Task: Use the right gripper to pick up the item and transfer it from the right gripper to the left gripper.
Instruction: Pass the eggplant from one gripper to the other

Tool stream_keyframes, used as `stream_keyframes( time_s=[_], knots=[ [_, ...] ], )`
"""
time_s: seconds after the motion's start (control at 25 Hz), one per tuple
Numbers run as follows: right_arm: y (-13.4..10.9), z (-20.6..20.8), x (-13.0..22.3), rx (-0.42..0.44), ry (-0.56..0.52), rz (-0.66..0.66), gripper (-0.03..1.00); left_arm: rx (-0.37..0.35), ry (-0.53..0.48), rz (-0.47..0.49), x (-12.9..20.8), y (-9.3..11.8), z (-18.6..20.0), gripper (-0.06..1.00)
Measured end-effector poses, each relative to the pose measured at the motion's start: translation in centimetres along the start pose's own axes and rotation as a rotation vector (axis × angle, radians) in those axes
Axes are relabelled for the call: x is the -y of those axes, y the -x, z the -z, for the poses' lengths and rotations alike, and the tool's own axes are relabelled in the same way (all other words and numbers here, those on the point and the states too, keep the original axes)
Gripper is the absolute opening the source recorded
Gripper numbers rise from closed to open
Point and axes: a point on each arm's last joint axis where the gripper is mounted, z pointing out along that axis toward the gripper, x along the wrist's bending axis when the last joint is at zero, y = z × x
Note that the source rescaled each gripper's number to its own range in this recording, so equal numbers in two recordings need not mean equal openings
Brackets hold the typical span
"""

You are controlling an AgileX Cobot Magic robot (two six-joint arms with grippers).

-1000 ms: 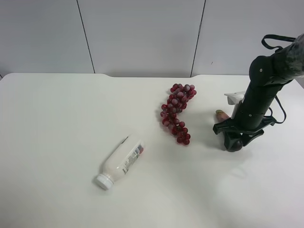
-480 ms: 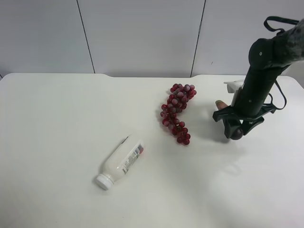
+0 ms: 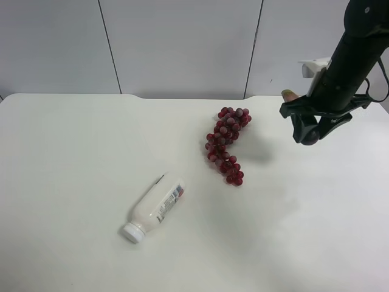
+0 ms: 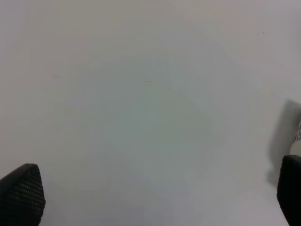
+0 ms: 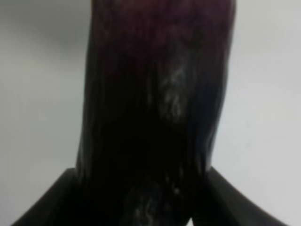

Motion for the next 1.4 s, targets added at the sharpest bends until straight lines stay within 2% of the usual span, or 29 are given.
stream_keyframes(
  time_s=[0.2, 0.48, 0.8, 1.0, 1.16, 1.4],
  knots=[
    [-2.7, 2.0, 0.4, -0.008, 0.054, 0.121, 0.0, 0.0, 0.0, 0.0, 0.0, 0.0, 0.0, 1.0],
    [-7.8, 2.4, 0.9, -0.03, 0.072, 0.316, 0.0, 0.0, 0.0, 0.0, 0.0, 0.0, 0.0, 1.0],
    [-14.8, 2.8, 2.0, -0.065, 0.176, 0.641, 0.0, 0.01, 0.0, -0.023, 0.0, 0.1, 0.0, 1.0],
    [-18.9, 3.1, 3.4, -0.092, 0.245, 0.842, 0.0, 0.049, 0.002, -0.059, 0.0, 0.4, 0.0, 1.0],
    [-20.2, 3.2, 4.0, -0.148, 0.252, 0.881, 0.0, 0.091, -0.007, -0.118, -0.1, 0.8, -0.2, 1.0],
    [-20.7, 3.3, 4.6, -0.226, 0.22, 0.903, 0.0, 0.144, -0.152, -0.197, -1.5, 1.1, -2.2, 1.0]
  ],
)
